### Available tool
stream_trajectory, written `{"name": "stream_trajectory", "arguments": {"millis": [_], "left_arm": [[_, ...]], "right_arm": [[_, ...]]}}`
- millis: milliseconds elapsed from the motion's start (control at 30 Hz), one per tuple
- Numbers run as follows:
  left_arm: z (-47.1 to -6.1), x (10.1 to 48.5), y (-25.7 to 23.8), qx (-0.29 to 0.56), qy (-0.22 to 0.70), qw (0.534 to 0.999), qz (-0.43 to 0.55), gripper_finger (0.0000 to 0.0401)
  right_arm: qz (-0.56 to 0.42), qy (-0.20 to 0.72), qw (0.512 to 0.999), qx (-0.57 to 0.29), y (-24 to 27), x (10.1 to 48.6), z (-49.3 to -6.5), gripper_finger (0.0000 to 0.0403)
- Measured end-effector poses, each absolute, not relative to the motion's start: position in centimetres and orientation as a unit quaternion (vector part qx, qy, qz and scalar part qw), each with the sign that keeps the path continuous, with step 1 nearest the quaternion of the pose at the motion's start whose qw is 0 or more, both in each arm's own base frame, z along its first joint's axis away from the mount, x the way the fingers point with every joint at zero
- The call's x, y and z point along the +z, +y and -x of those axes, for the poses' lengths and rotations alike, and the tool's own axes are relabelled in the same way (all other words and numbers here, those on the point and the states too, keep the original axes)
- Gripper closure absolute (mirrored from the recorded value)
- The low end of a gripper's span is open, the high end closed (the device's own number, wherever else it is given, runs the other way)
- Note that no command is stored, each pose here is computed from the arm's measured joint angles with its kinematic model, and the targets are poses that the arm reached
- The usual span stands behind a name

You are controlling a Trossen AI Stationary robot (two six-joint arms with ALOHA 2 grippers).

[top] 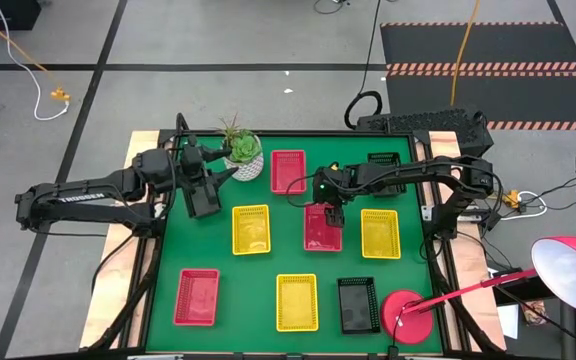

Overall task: Stack baskets by color
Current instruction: Stack the middle right red bin on top of the bottom left red bin

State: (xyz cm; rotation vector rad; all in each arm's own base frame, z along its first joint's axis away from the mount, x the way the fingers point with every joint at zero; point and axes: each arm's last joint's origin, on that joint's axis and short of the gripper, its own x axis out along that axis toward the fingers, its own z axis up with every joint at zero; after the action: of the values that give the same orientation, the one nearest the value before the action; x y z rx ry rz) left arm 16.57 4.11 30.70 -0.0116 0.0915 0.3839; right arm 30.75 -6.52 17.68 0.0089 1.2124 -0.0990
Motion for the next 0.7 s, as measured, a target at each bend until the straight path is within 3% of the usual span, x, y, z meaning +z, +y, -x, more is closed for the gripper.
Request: {"name": "stream_trajectory", "arguments": {"millis": [333,467,633,700], "left_arm": [[-16.56,30.55,4.11,0.191,0.053,0.980,0.006,0.0148],[-16.55,30.50,4.10,0.191,0.056,0.980,0.006,0.0148],[-16.55,30.44,4.10,0.191,0.059,0.980,0.004,0.0148],[-16.54,30.40,4.10,0.191,0.061,0.980,0.004,0.0148]], "right_arm": [[0.016,0.573,0.816,-0.069,-6.71,17.69,-30.71,0.0177],[0.022,0.575,0.814,-0.076,-6.78,17.67,-30.67,0.0241],[0.022,0.576,0.814,-0.075,-6.76,17.67,-30.66,0.0371],[0.019,0.574,0.815,-0.074,-6.75,17.71,-30.68,0.0389]]}}
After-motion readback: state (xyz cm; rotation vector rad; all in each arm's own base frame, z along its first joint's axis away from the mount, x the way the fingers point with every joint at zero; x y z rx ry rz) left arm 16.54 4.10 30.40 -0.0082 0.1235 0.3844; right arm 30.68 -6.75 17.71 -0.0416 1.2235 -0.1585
